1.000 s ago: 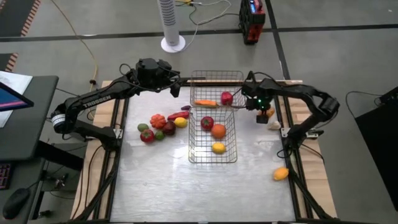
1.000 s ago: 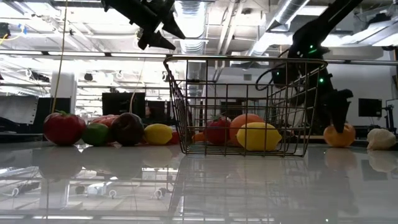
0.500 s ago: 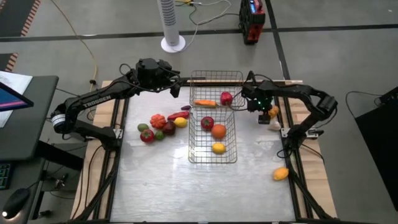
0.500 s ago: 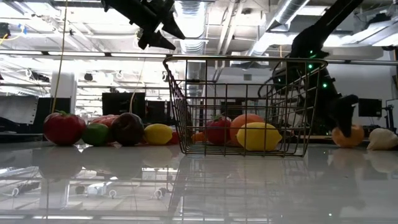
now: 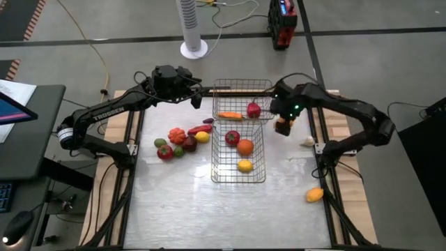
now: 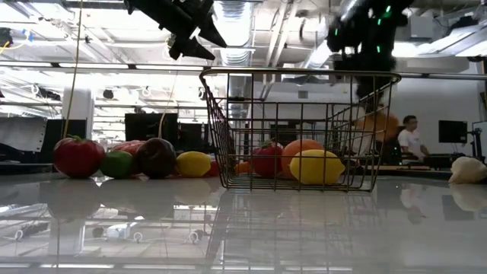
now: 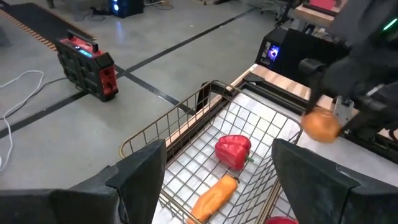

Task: Sort produce into baskets
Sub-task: Put the mango into the top wire basket

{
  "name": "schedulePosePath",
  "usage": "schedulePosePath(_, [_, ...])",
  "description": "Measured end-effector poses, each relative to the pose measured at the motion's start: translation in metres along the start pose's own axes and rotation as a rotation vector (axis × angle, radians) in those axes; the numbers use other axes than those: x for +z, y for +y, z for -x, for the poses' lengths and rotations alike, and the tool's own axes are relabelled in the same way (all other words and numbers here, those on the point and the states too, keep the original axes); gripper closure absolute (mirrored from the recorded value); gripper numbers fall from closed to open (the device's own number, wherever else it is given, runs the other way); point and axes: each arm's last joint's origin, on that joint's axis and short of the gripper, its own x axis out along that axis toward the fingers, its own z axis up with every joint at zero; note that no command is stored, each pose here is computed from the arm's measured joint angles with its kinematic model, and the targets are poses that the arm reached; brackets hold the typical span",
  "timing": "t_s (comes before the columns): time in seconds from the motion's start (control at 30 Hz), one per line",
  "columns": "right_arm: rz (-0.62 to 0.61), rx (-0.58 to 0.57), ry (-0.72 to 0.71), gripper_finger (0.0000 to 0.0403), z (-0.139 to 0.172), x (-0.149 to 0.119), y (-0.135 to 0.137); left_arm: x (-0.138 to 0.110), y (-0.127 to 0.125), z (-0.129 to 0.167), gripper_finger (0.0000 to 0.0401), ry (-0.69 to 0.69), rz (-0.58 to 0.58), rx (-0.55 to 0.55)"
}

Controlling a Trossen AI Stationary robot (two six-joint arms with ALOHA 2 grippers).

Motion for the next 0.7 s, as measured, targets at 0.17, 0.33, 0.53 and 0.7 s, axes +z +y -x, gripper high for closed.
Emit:
schedulePosePath(0.17, [-0.098, 0.266, -0.265, 0.0072, 0.03, 0.01, 0.014, 0.0, 0.0, 0.0, 0.0122, -0.001, 0.017, 0.0])
schedulePosePath(0.33, [-0.184, 0.502, -0.491, 0.0071, 0.047, 0.03, 0.021, 0.0, 0.0, 0.0, 0.0122, -0.001, 0.027, 0.0])
schedulePosePath(0.53, [-0.109, 0.593, -0.626, 0.0071, 0.055, 0.046, 0.038, 0.0, 0.0, 0.0, 0.0122, 0.002, 0.029, -0.016])
schedulePosePath(0.7, [-0.086, 0.606, -0.574, 0.0071, 0.047, 0.048, 0.049, 0.0, -0.002, 0.0, 0.0122, 0.006, 0.028, -0.031])
